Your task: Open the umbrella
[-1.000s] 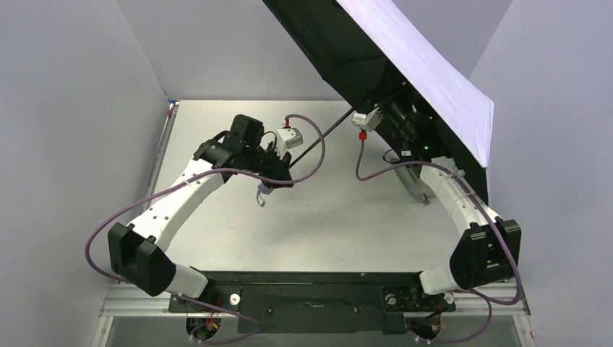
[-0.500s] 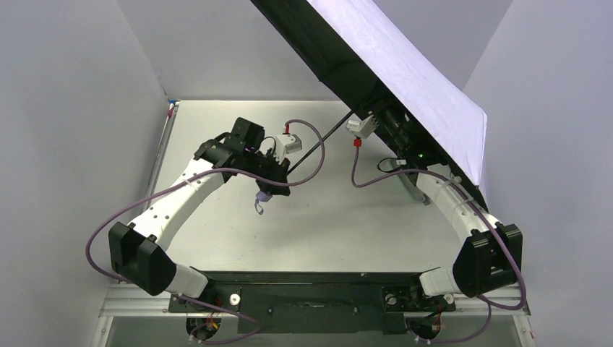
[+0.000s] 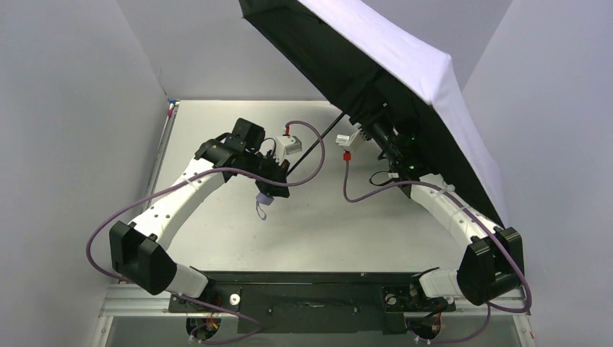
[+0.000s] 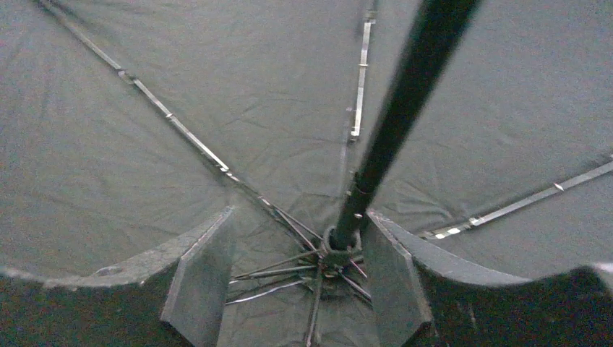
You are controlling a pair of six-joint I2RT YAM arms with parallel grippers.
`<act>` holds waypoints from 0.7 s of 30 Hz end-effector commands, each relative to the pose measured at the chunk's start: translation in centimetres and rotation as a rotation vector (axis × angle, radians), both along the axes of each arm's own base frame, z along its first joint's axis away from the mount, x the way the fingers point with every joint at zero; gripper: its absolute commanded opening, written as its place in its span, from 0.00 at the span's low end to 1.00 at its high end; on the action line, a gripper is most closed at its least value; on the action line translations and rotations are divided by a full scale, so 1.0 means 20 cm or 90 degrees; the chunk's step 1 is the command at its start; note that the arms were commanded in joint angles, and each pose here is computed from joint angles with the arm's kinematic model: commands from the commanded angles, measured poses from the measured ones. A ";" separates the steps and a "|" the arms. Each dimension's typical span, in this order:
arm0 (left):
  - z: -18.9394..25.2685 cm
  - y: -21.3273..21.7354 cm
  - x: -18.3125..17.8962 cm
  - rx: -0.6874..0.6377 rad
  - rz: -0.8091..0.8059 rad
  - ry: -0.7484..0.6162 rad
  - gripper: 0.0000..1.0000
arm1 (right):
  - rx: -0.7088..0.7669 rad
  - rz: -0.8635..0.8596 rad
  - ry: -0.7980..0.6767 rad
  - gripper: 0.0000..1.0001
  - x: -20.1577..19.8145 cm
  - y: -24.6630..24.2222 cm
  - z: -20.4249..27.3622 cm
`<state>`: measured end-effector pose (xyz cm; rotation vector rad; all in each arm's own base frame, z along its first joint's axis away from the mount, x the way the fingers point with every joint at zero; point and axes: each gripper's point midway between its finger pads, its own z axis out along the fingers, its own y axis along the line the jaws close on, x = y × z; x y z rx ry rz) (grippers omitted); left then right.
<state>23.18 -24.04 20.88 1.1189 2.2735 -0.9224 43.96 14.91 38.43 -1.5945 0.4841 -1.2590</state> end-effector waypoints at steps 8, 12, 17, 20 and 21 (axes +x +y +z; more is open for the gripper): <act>0.08 -0.03 0.02 -0.035 -0.018 -0.047 0.00 | 0.021 -0.002 0.004 0.56 0.00 0.01 0.02; 0.10 -0.05 0.07 -0.060 0.007 -0.073 0.00 | 0.036 0.004 -0.016 0.60 0.00 0.02 0.07; 0.12 -0.06 0.19 -0.114 0.119 -0.094 0.00 | 0.052 0.013 -0.010 0.63 -0.06 0.02 0.06; 0.17 -0.03 0.31 -0.174 0.219 -0.130 0.00 | 0.063 0.009 0.009 0.63 -0.12 -0.01 0.02; 0.19 -0.01 0.33 -0.185 0.239 -0.140 0.00 | 0.064 0.009 0.014 0.63 -0.14 -0.02 0.01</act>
